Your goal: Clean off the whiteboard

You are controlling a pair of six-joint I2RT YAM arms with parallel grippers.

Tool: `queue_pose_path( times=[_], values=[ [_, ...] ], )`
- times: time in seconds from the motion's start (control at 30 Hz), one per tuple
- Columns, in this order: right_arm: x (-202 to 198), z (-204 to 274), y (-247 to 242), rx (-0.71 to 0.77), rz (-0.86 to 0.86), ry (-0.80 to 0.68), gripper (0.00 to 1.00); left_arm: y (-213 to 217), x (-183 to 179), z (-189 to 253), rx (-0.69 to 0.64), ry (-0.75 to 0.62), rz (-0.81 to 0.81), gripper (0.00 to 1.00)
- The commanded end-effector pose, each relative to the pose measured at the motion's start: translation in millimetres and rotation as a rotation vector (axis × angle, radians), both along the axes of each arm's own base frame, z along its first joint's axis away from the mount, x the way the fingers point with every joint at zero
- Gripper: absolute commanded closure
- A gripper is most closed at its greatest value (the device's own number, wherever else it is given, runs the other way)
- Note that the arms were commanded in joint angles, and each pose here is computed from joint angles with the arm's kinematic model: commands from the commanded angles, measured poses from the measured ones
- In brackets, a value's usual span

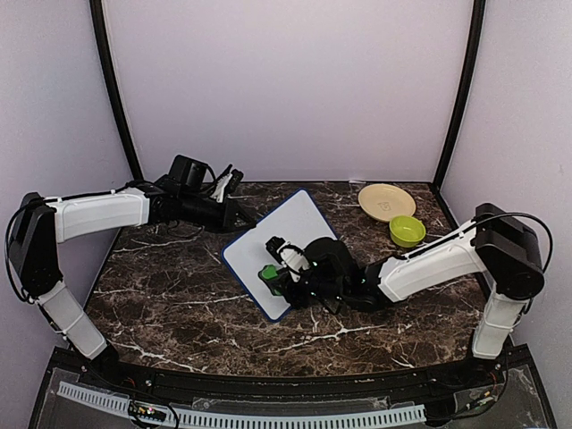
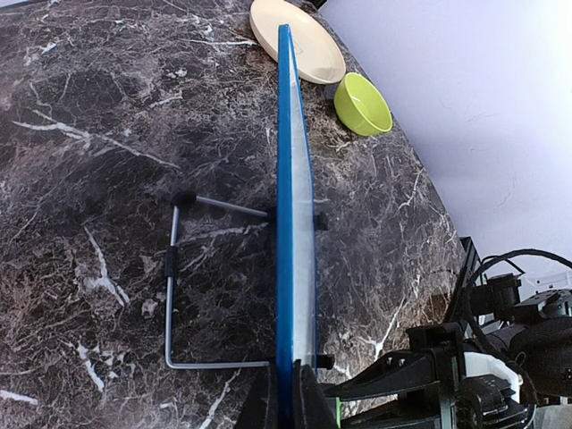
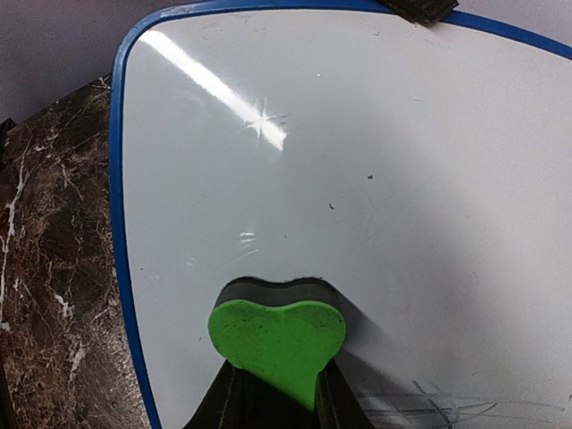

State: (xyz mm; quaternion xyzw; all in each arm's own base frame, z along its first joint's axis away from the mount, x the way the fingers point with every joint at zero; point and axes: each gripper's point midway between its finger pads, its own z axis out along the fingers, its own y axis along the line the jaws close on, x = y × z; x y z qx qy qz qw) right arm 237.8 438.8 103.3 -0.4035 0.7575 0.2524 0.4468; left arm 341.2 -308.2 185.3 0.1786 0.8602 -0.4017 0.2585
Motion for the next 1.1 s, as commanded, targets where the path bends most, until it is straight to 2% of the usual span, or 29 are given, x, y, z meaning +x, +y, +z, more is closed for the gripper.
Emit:
queue_pose_path(
  times=[0.0,0.23,0.37,0.87,1.07],
  values=[
    [22.7,-18.1,-23.2,-0.058,-0.09,0.01,1.0,-11.5,-7.4,16.9,-0.043,-0.028,-0.048,1.0],
    [56.3,-4.8,-57.4,-0.053,-0.21,-0.04,0.99,-12.0,-6.4,17.6,-0.044,-0.029,-0.047,1.0],
    [60.2,-7.4,-60.4,-0.044,-0.214,-0.046,0.99,-12.3,-5.2,18.0,-0.045,-0.029,-0.046,1.0],
    [-8.1,-5.6,6.3,0.036,-0.028,-0.082,0.99,-11.9,-5.1,17.8,-0.044,-0.028,-0.042,1.0],
    [-7.7,-18.3,1.3,-0.021,-0.045,-0.095,0.99,-12.1,-5.1,17.5,-0.046,-0.027,-0.043,1.0]
  ],
)
